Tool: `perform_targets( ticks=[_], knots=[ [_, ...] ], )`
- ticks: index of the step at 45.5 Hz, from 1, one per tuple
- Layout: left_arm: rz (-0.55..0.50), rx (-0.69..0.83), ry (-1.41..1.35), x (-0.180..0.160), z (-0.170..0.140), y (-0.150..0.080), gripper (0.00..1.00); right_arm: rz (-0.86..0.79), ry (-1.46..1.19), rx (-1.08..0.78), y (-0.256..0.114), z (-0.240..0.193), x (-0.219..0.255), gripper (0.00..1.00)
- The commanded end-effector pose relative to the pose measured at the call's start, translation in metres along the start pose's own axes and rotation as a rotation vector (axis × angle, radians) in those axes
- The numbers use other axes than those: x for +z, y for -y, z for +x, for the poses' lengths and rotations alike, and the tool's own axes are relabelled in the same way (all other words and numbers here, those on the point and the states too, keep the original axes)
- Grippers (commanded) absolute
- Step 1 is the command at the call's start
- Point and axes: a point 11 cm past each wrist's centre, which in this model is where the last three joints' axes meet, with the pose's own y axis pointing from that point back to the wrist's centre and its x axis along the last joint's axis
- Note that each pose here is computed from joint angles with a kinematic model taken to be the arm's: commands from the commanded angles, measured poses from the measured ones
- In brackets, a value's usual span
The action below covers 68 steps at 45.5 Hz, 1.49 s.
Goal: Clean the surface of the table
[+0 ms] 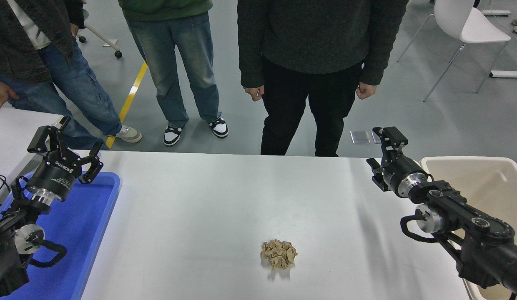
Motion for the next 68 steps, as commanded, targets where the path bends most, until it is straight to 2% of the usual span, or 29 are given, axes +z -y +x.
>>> perform_targets(
  ticks=[1, 22, 35, 68],
  knots=[
    [0.000, 0.000, 0.000, 0.000, 0.000, 0.000, 1.00, -0.004, 0.021, 0.022, 0.002, -0.002, 0.007, 0.99],
    [0.000, 0.000, 0.000, 0.000, 0.000, 0.000, 1.00, 0.014, 0.043, 0.062, 0.003, 0.011, 0.000, 0.99],
    [0.000, 0.000, 0.000, 0.000, 0.000, 0.000, 1.00, 0.086, 0.079, 0.102, 0.001, 0.027, -0.014, 0.99],
    [0.000, 0.000, 0.000, 0.000, 0.000, 0.000, 1.00, 0.150, 0.066, 0.103, -0.008, 0.040, -0.031, 0.99]
  ],
)
